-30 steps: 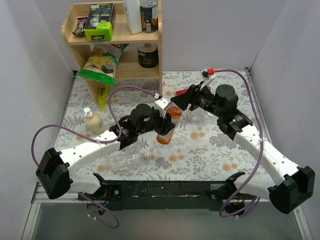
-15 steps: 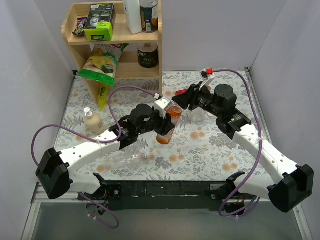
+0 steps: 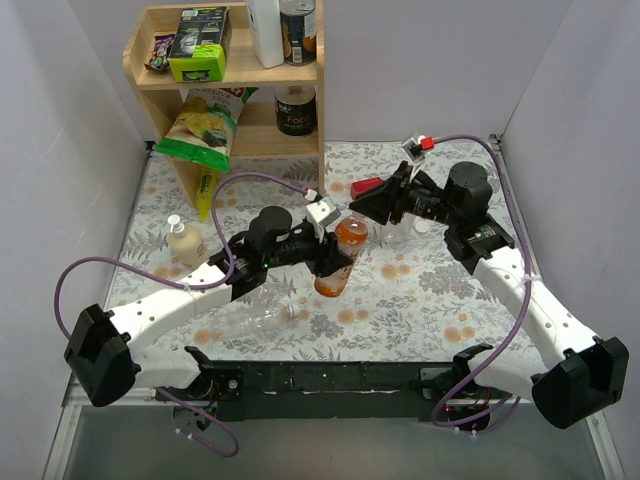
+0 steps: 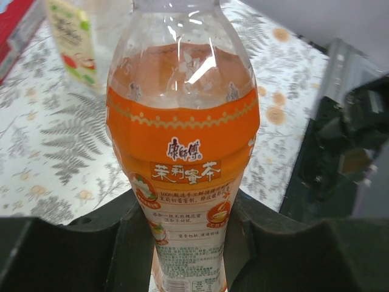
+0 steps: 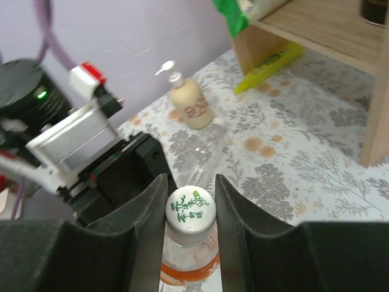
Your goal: Unscrew the bottle caps
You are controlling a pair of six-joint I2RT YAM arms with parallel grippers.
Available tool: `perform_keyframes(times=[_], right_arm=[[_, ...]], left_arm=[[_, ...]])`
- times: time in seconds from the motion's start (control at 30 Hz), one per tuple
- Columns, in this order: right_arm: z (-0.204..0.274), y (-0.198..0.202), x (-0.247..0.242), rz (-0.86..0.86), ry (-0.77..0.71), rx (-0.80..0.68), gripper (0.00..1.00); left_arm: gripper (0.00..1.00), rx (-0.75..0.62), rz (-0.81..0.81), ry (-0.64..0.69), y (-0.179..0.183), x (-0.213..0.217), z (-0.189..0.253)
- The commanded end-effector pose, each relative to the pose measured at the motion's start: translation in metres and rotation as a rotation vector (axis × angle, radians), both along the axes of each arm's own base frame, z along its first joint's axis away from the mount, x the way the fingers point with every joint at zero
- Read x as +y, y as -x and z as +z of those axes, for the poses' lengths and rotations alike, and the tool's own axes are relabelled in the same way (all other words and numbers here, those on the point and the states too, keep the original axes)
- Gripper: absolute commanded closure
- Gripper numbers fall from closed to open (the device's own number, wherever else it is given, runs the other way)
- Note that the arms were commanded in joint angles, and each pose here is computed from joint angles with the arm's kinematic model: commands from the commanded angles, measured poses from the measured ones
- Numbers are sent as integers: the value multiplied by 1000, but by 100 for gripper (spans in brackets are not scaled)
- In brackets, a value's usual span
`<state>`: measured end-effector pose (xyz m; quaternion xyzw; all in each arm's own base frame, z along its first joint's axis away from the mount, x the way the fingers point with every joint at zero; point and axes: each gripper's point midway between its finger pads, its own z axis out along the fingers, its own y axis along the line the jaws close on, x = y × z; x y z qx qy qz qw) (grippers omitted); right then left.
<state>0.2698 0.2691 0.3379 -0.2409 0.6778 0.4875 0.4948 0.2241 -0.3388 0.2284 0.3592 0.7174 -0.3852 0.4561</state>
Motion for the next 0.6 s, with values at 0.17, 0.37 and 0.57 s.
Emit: perform_keyframes(times=[0.17,0.37,0.57], right_arm=[[78,90,-21,438,-91,-387,99],[105,104,-38,453,-127,-486,99],[122,48,-66,40,-105,-436,99]], left_arm=[[70,-61,-522,215,80,-11,60],[70,-18,-588,222,88,-13,57],[71,-52,-229,136,26,-12,45]])
